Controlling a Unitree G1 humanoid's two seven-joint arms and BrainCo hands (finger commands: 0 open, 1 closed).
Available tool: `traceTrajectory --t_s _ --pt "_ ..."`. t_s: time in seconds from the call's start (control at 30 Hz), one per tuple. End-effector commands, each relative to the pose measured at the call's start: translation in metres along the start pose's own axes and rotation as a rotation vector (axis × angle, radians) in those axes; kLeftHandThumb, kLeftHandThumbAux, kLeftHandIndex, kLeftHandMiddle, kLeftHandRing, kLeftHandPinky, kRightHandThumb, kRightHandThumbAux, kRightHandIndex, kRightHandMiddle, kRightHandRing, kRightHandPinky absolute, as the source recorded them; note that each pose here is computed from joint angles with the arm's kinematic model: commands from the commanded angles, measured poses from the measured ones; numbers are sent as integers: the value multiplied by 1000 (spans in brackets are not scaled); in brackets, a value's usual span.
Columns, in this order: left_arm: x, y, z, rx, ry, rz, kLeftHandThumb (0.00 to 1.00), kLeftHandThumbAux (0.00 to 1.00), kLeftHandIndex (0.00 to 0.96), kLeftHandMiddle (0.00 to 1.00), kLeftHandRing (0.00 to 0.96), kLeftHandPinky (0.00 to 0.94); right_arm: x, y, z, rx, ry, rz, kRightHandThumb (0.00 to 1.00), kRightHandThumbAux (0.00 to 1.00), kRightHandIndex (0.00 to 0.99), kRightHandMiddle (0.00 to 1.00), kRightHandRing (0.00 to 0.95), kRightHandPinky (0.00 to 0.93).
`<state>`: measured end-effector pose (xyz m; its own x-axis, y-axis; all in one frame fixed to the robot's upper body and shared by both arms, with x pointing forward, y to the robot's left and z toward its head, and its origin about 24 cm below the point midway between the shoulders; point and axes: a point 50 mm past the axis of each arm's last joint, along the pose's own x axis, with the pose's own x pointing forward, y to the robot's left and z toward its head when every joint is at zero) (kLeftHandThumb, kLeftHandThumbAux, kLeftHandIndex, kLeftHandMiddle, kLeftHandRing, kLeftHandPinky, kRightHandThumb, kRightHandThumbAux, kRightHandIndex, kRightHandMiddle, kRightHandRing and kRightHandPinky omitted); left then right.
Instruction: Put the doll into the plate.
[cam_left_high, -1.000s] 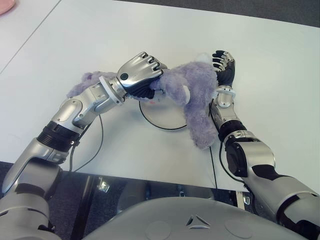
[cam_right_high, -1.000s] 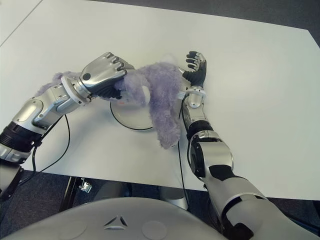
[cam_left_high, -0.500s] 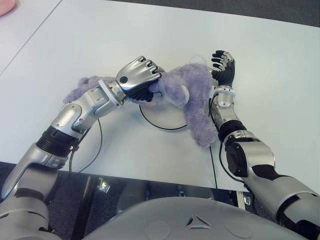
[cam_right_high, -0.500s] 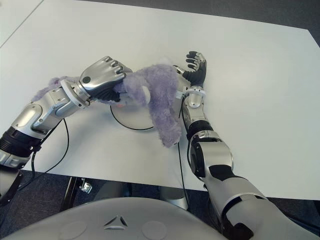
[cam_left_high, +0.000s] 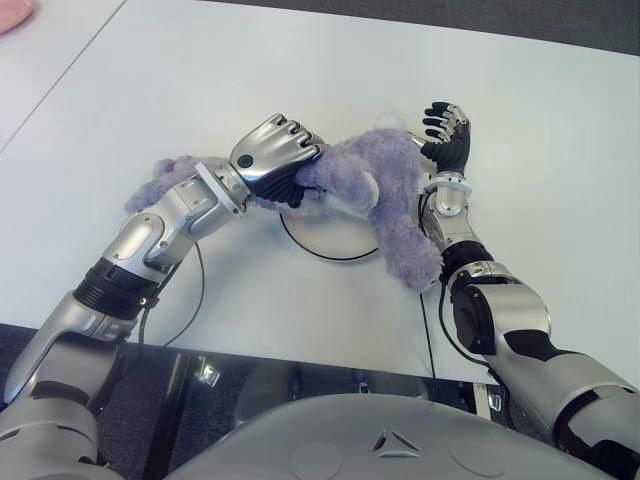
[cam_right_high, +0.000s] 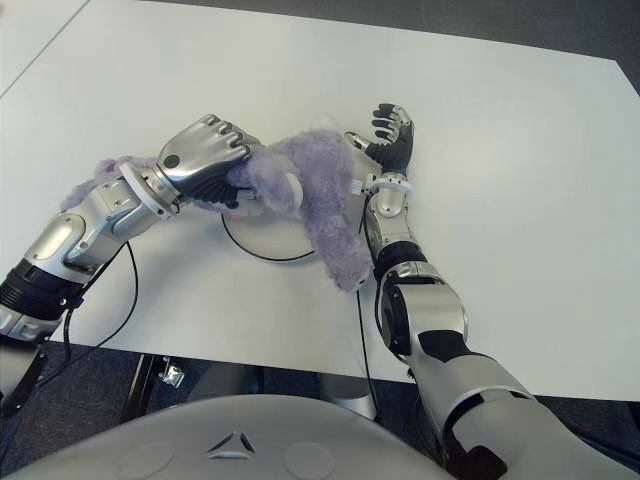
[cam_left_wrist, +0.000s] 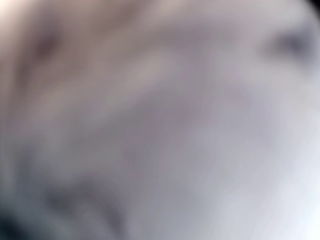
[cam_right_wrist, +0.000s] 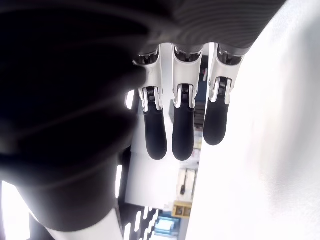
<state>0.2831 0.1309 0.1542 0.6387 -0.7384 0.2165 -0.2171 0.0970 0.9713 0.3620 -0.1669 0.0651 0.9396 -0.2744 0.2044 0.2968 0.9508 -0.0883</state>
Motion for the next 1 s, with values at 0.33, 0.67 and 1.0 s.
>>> traceTrajectory --t_s 0.33,0.67,1.0 --pt "-5 -13 -6 25 63 1 206 460 244 564 643 673 -139 -26 -128 -163 572 57 44 967 279 340 338 333" --pt "-3 -9 -11 15 35 -15 140 429 75 202 199 118 -138 -25 -128 -161 572 56 43 969 271 339 337 330" --pt "-1 -6 -16 -37 36 -35 67 403 2 121 106 3 -137 -22 -127 -164 574 58 32 990 276 344 339 337"
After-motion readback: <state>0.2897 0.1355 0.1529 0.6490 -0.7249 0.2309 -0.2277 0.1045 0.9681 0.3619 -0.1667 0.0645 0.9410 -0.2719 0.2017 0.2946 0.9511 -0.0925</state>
